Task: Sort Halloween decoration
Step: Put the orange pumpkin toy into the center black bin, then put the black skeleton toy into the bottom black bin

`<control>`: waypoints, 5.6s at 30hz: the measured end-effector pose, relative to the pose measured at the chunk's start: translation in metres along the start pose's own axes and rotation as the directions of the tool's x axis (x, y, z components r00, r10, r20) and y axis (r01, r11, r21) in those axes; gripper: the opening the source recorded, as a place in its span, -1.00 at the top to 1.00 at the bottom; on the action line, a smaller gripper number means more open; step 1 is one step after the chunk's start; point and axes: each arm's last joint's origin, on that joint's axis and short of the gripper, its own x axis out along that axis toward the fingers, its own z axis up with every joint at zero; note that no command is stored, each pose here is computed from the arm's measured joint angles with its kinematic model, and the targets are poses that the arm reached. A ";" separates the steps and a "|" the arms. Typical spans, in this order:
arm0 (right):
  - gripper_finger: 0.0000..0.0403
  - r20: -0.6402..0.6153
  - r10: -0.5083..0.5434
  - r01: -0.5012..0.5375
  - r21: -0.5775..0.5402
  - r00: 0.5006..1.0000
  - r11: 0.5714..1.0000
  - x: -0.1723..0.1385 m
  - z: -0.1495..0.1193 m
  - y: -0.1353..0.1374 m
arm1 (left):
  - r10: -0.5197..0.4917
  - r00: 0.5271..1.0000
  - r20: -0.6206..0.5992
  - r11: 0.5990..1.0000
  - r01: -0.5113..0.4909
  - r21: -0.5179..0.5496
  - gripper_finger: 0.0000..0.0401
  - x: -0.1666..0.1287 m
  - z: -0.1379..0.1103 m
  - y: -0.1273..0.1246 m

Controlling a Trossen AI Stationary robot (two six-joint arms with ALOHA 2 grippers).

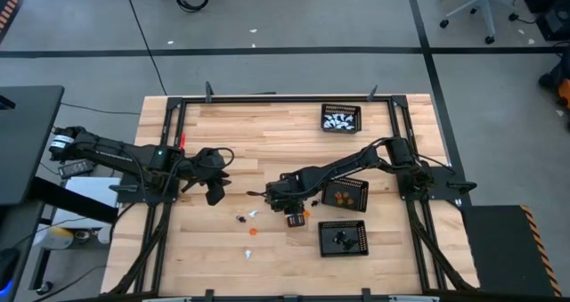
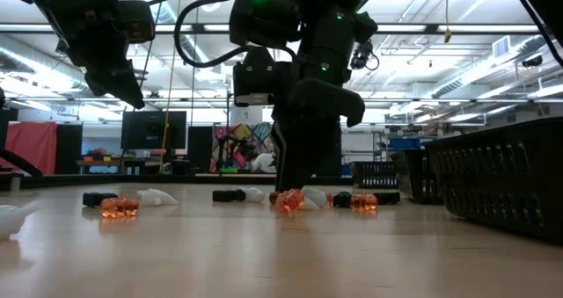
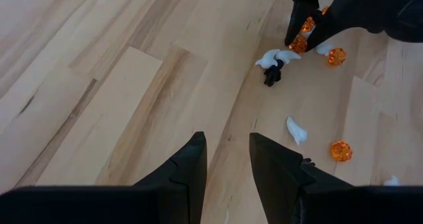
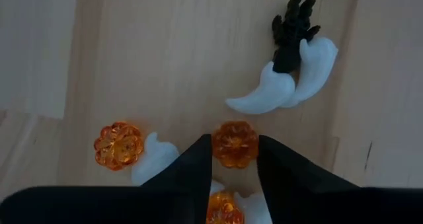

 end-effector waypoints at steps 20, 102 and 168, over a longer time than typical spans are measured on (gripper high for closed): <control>0.51 -0.002 -0.019 0.019 0.045 1.000 0.999 -0.029 0.002 -0.003 | 0.014 1.000 -0.023 1.000 -0.014 0.005 0.38 0.000 -0.002 0.001; 0.15 -0.002 -0.008 0.008 0.194 1.000 0.981 -0.099 -0.040 0.003 | 0.079 0.995 0.069 0.996 -0.076 -0.038 0.38 0.000 0.003 0.002; 0.96 -0.176 -0.069 0.033 -0.201 0.982 0.979 -0.055 -0.042 0.005 | 0.101 0.995 0.013 0.995 -0.100 -0.024 0.38 0.000 -0.002 0.005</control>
